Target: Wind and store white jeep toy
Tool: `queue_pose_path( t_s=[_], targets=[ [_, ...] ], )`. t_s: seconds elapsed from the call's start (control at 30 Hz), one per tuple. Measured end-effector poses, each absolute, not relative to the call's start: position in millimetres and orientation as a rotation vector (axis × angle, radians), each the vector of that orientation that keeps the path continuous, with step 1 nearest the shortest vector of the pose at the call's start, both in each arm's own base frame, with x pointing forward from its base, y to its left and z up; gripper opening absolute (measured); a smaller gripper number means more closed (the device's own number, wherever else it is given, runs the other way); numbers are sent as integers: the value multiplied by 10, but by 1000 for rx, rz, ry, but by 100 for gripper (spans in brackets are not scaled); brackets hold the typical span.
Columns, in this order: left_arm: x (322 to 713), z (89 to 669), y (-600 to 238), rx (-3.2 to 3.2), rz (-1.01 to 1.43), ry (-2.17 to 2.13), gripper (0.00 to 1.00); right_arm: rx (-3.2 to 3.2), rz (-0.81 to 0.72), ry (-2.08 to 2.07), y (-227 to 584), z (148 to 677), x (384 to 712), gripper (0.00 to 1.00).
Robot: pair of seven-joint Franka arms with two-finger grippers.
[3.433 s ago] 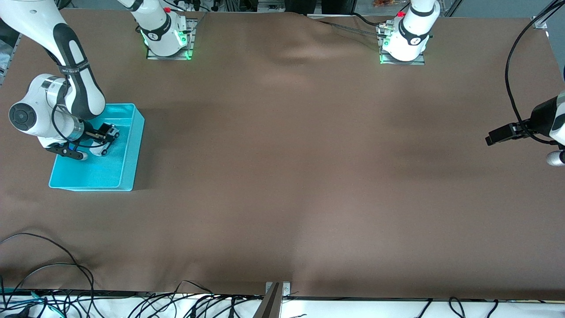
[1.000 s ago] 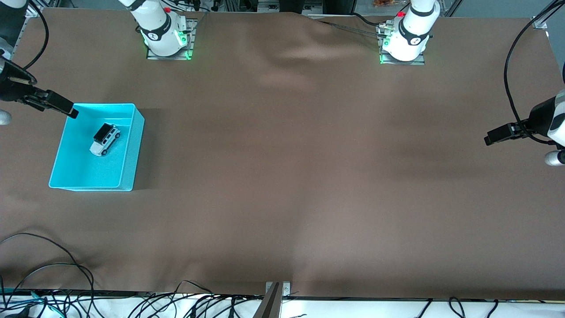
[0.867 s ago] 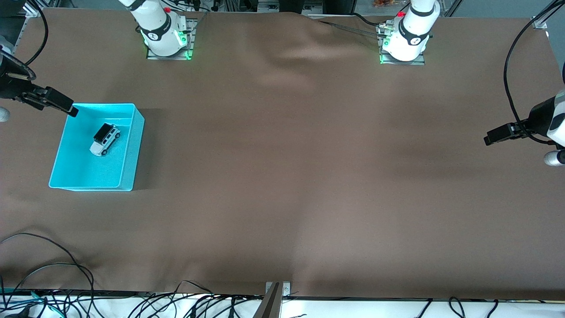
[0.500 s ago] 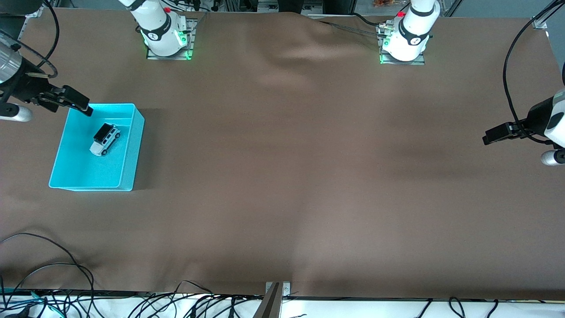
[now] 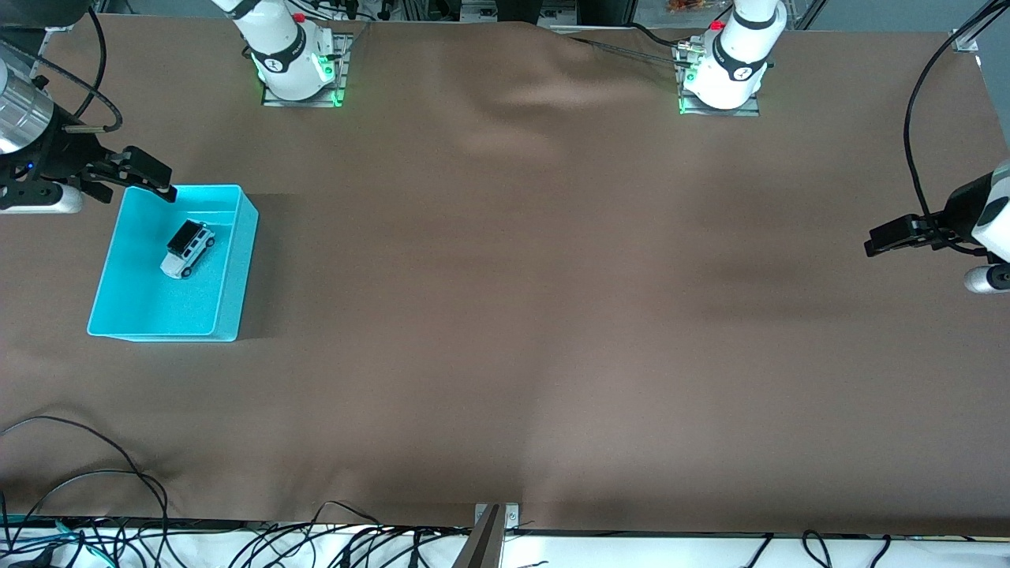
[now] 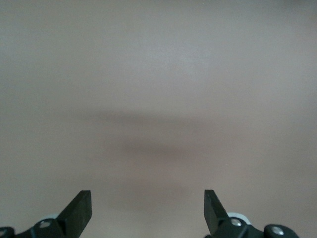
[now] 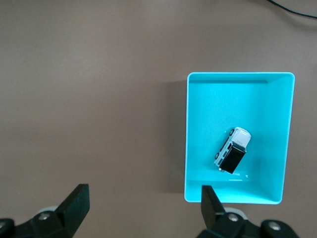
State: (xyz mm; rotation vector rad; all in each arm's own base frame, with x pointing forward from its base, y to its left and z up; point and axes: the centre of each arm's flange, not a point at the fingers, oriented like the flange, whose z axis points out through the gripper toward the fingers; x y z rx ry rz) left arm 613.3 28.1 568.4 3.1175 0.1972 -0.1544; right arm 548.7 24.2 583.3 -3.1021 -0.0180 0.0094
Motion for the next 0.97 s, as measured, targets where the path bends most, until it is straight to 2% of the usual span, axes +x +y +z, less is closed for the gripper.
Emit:
queue_pose_path(
  t_s=[0.97],
  targets=[
    [6140,5702,46,3123,-150,132,100,-3105,63,-51,192,5806,5450,100]
  ],
)
